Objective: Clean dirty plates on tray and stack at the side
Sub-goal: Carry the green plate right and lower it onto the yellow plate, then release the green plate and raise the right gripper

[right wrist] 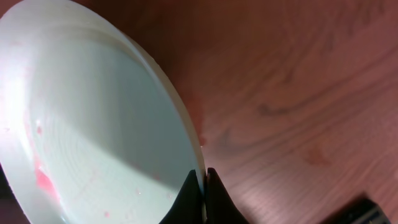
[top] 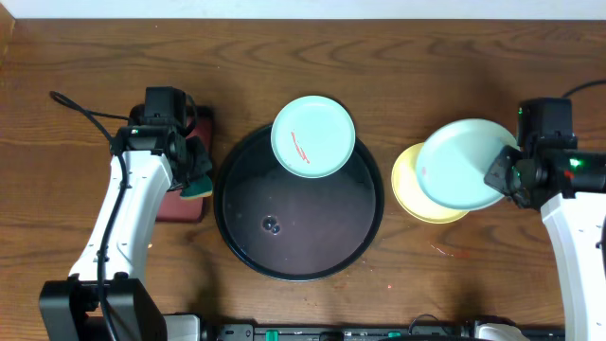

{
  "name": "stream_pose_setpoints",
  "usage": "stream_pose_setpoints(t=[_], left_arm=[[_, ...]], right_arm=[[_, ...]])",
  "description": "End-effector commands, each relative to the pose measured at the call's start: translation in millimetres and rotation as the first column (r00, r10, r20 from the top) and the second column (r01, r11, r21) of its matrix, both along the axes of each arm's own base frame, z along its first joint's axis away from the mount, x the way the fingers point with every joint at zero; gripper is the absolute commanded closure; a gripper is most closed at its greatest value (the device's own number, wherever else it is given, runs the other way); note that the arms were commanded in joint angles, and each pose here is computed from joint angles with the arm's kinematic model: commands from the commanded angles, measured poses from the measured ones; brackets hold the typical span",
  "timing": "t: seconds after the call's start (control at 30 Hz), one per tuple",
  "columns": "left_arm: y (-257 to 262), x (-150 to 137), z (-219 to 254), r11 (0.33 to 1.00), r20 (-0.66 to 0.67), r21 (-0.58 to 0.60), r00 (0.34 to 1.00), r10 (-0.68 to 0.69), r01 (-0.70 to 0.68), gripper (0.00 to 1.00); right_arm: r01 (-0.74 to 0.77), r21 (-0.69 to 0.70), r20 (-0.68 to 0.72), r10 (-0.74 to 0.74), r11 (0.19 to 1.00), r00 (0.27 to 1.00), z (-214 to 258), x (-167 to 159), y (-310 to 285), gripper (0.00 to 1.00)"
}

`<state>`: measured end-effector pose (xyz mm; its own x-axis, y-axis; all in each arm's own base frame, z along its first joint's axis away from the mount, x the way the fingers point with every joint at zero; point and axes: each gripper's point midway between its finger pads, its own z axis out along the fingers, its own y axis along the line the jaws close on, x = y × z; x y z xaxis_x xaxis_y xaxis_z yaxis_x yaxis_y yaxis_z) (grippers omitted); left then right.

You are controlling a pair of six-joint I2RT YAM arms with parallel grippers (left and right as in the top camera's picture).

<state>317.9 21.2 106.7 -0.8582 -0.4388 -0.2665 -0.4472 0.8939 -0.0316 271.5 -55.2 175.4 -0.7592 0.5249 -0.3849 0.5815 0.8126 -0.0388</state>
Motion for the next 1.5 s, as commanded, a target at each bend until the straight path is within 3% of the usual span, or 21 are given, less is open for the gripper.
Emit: stream_pose_setpoints(t=[0.0, 0.37, 0.6, 0.8, 1.07, 1.23, 1.47], left_arm=[[2.0, 3.2, 4.0, 1.0, 0.014, 0.003, 1.0, 0.013, -0.013, 0.92], [2.1, 4.1, 4.2, 1.0, 0.018, 0.003, 1.0, 0.013, -0.013, 0.93], [2.1, 4.8, 4.4, 1.0, 0.02, 0.003, 1.0, 0.013, -0.013, 0.93], [2.1, 4.9, 4.4, 1.0, 0.021, 0.003, 1.0, 0.013, -0.013, 0.93], [2.1, 4.9, 4.4, 1.0, 0.021, 0.003, 1.0, 0.013, -0.013, 0.93], [2.2, 7.3, 6.2, 0.998, 0.025, 0.023, 0.998, -0.054, 0.053, 0.93], [2.3, 11.2, 24.0, 0.994, 0.029, 0.039, 0.994, -0.106, 0.105, 0.92]], right_arm=[[0.022, 0.02, -0.083, -0.021, 1.0, 0.996, -31.4, -9.4, -8.9, 0.99], [0.015, 0.09, -0.132, -0.003, 0.996, 0.991, -96.9, -6.2, 1.1, 0.98], [0.016, 0.095, -0.158, -0.001, 0.995, 0.987, -107.0, -6.7, 1.6, 0.87], [-0.072, 0.168, -0.115, 0.092, 0.983, 0.989, -93.4, 7.5, 16.0, 0.76], [-0.194, 0.205, -0.013, 0.201, 0.959, 0.98, -34.8, 36.3, 28.3, 0.64], [-0.388, 0.298, 0.145, 0.361, 0.872, 0.921, -8.1, 60.1, 67.1, 0.56], [-0.553, 0.264, 0.262, 0.493, 0.79, 0.83, -1.3, 88.7, 125.7, 0.51]])
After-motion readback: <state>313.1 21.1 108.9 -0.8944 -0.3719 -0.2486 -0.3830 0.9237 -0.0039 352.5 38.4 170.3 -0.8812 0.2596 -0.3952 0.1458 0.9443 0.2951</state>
